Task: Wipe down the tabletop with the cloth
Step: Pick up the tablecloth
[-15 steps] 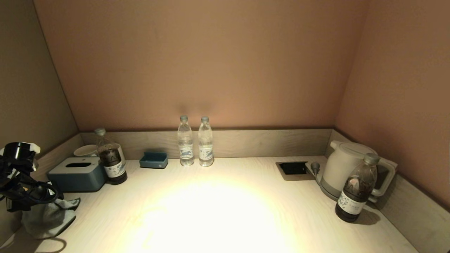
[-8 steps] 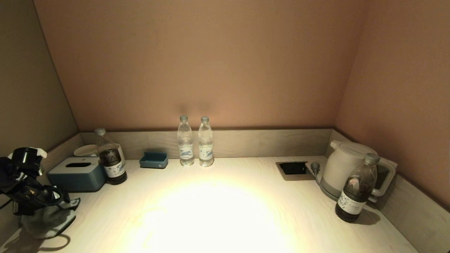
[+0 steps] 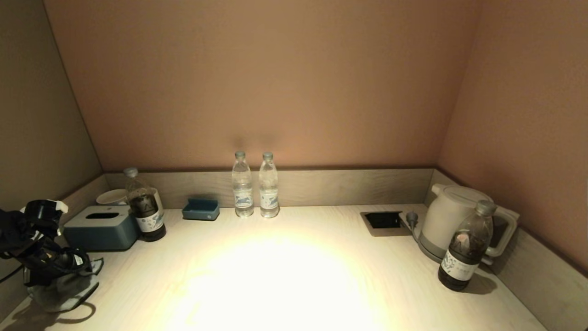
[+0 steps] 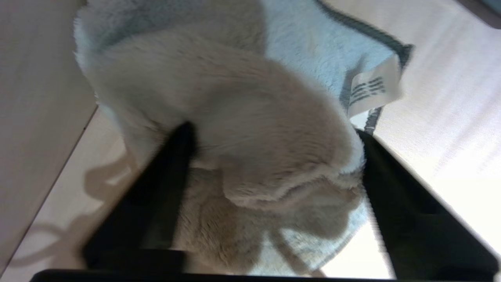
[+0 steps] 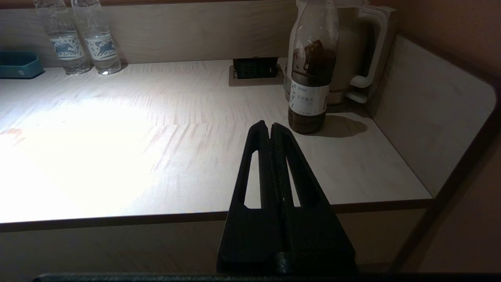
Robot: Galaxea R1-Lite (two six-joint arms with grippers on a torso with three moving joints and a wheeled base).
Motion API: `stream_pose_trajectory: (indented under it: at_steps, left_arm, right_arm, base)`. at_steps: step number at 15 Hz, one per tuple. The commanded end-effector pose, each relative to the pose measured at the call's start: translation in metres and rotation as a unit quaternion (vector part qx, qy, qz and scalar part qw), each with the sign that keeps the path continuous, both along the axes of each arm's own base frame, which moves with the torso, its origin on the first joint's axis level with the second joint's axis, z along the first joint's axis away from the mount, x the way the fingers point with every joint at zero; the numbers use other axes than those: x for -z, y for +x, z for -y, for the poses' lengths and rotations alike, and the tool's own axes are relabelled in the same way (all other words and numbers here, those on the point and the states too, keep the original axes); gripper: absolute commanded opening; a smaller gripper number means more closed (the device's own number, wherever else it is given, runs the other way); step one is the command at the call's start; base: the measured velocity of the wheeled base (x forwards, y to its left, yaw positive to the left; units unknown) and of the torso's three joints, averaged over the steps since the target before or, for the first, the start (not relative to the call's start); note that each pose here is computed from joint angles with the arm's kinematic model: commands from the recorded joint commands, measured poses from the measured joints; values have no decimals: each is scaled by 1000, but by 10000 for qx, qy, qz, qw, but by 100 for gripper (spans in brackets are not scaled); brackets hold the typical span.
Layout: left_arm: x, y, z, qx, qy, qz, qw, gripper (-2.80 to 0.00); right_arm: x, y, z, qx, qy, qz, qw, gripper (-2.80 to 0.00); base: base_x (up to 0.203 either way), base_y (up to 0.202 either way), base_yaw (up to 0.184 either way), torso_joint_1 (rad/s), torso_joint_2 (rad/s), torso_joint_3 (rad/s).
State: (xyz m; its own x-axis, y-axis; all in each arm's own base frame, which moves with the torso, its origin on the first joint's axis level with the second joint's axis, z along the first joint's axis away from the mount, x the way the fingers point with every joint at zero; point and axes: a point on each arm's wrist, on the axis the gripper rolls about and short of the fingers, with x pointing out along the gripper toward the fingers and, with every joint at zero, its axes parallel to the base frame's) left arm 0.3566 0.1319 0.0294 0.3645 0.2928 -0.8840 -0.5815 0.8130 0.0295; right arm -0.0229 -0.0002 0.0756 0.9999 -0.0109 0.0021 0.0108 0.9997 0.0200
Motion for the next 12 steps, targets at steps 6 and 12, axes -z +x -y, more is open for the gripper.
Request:
stream_pose_trajectory:
  at_steps: [6, 12]
  left_arm:
    - [-2, 1, 0, -52, -4, 57, 10000, -280]
    - [-44, -9, 4, -129, 110, 573, 9982, -280]
  right_arm:
    - [0, 0, 0, -1, 0, -3, 10000, -280]
    - [0, 0, 0, -1, 0, -3, 10000, -280]
  base:
    - [0, 0, 0, 0, 0, 0]
    - [0, 0, 0, 0, 0, 0]
